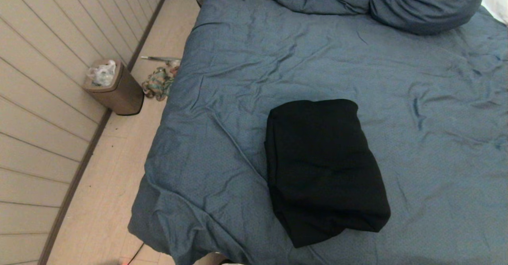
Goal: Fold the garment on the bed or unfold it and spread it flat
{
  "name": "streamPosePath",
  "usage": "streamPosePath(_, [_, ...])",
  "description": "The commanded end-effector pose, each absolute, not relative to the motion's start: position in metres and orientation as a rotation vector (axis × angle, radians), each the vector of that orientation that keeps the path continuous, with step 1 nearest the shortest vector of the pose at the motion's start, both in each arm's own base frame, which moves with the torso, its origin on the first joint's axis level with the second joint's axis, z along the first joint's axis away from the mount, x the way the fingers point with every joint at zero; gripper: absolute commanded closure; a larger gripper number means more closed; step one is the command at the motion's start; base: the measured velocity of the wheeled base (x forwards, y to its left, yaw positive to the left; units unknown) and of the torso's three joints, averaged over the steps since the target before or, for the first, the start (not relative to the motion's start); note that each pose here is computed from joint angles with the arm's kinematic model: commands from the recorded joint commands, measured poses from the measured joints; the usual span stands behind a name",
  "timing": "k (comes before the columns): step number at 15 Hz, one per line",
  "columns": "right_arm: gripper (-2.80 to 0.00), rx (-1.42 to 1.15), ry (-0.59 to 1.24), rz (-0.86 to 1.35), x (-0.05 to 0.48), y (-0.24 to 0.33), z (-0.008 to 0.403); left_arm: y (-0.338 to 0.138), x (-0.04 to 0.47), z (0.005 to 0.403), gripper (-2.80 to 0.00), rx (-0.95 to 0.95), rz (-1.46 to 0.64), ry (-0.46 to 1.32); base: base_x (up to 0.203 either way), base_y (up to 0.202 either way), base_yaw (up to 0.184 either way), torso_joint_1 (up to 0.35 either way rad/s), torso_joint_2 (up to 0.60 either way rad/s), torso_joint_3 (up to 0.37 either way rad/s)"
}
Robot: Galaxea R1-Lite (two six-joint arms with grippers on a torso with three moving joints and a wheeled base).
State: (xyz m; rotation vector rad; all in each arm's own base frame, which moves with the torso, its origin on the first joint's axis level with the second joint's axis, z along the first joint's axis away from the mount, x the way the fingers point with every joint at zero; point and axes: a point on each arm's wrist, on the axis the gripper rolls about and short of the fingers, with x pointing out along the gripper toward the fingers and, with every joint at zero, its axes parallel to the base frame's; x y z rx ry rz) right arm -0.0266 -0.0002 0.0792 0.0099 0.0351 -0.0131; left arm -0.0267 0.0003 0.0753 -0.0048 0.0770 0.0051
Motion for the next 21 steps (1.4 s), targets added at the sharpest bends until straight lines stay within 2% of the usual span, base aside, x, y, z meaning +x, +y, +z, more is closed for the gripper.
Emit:
streamPosePath(1, [0.00,-0.087,0.024,0.008,-0.0258,0.0002,0.0773,0.0003,-0.0266,0.0749,0.00,-0.006,0.005,0.083,0.000,0.000,0.000,0.000,0.00,0.000])
streamPosePath(3, [0.00,-0.098,-0.033,0.014,-0.0232,0.0004,0.0769,0.0003,-0.0266,0.0749,0.00,-0.006,0.005,0.083,0.000,0.000,0.000,0.000,0.00,0.000])
streamPosePath(9, [0.00,-0.010,0.002,0.008,-0.0230,0.0002,0.0740,0.0003,-0.0266,0.0749,0.00,-0.007,0.005,0.083,0.000,0.000,0.000,0.000,0.00,0.000])
streamPosePath(21, [0.00,-0.002,-0.001,0.005,-0.0232,0.0001,0.0743,0.0004,-0.0265,0.0752,0.00,-0.012,0.007,0.080,0.000,0.000,0.000,0.000,0.00,0.000])
